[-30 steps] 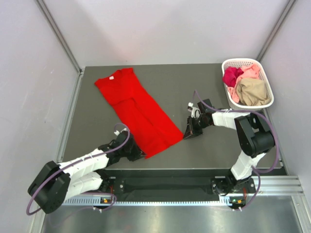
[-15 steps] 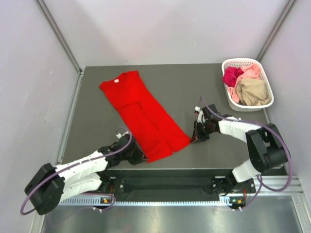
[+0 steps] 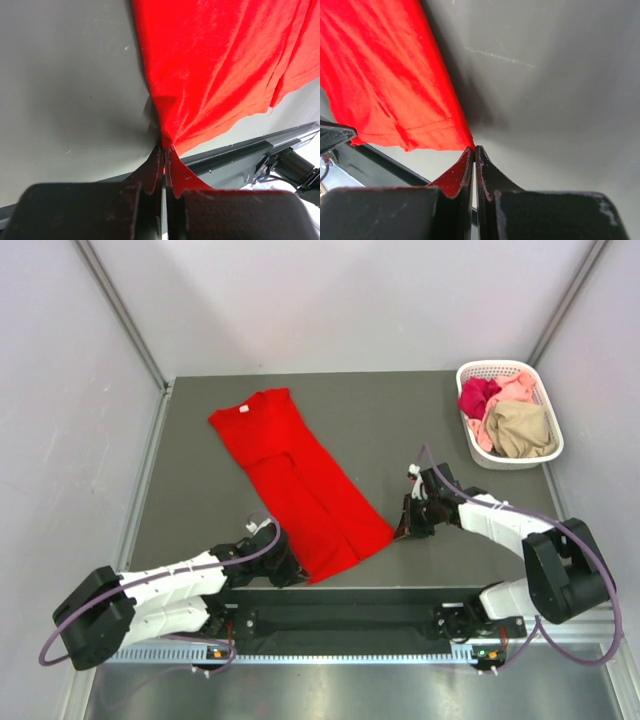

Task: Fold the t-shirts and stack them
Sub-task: Fold the tshirt

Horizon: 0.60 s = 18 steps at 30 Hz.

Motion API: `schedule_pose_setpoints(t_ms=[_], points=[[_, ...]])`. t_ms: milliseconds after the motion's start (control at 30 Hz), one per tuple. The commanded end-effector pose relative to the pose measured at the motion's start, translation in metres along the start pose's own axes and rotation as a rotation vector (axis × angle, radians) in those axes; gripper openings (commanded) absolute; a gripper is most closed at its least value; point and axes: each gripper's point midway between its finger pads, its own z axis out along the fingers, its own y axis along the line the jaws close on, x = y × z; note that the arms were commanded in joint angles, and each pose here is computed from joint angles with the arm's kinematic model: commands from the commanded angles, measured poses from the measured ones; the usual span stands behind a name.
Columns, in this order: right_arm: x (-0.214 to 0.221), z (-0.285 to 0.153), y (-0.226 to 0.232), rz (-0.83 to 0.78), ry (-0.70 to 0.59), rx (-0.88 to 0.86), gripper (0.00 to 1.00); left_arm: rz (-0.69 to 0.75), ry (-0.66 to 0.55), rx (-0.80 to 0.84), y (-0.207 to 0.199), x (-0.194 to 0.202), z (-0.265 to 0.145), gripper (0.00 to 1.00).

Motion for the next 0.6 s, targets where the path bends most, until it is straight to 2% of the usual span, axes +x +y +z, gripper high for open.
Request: schedule_pose_setpoints(t_ms=[0, 267, 567], points=[[-0.009, -0.007, 0.011, -0.011, -0.050, -0.012, 0.00, -0.068, -0.015, 0.042, -0.019, -0.003, -0.004, 0.00], [-0.035, -0.022, 0.036, -0.009, -0.116, -0.050, 0.00, -0.103, -0.026, 0.090, -0.034, -0.007, -0.008, 0.00], [-0.055, -0.016, 0.053, -0.036, -0.104, -0.030, 0.00, -0.154, -0.038, 0.143, -0.057, -0.025, -0.015, 0.00]])
